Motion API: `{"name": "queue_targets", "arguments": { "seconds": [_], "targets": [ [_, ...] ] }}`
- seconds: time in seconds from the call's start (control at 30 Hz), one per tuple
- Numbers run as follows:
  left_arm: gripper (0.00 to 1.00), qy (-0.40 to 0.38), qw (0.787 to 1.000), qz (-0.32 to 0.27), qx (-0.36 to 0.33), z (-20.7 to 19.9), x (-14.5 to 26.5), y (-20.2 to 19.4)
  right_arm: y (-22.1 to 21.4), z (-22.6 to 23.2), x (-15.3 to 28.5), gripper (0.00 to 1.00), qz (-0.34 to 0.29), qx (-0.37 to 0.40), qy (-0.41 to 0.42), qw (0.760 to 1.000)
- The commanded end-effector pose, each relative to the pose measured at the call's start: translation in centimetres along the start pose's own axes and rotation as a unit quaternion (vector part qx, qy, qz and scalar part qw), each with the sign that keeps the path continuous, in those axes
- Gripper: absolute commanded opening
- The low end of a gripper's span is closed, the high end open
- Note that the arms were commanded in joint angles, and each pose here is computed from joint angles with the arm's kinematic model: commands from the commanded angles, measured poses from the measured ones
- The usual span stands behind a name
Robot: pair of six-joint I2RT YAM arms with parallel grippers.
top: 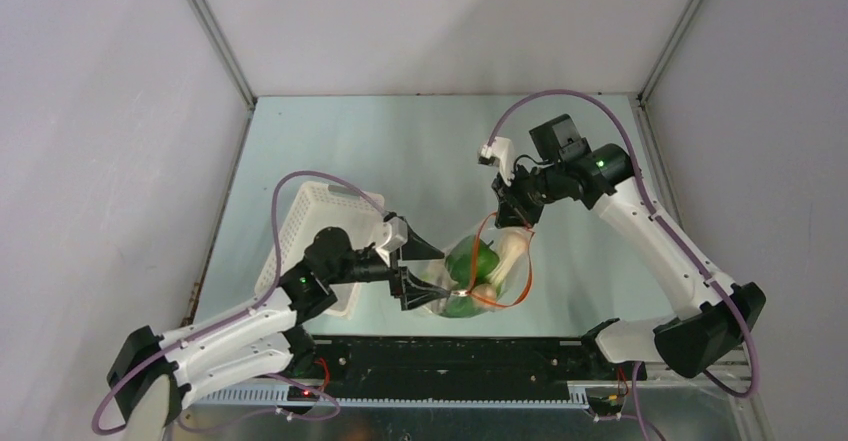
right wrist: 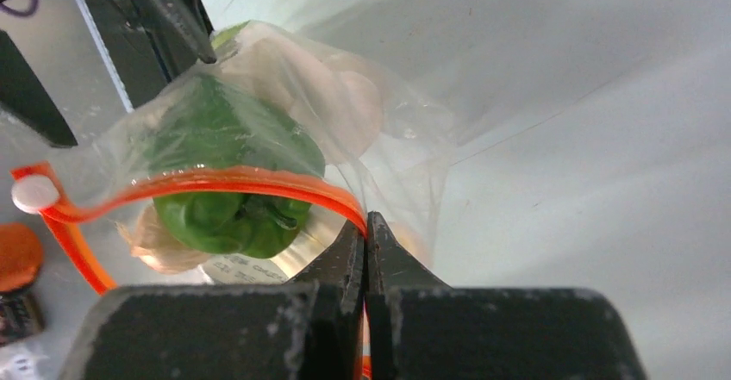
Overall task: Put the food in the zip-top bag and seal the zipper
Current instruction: Adjust the zipper food storage bag at the center of the board.
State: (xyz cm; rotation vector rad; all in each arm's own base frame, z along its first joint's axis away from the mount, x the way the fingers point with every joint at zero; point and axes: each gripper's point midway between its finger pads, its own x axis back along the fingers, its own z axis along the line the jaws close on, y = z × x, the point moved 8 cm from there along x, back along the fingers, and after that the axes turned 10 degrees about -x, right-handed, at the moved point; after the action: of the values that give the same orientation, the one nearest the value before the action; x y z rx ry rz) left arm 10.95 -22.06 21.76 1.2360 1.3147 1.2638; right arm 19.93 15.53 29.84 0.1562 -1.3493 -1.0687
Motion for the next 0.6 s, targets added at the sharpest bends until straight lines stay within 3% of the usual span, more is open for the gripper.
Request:
{"name": "queue_targets", "arguments": {
  "seconds": [0.0,0.2,0.57],
  "targets": [
    [0.90,0.011,0.999,-0.034,-0.020,-0.3,0.7,1.1,1.0,1.0,1.2,0.00,-0.011,-0.101,-0.010,0.995],
    [0.91,0.034,0.999,-0.022,-0.034,-0.3,1.6,0.7,1.9,1.0,2.1,0.00,-0.013,-0.181,-0.052,0.982],
    [0.94,0.062,0.995,0.003,-0.079,1.5,0.7,-0.9,2.2,0.7,1.2,0.00,0.010,-0.203,-0.038,0.978]
  ]
}}
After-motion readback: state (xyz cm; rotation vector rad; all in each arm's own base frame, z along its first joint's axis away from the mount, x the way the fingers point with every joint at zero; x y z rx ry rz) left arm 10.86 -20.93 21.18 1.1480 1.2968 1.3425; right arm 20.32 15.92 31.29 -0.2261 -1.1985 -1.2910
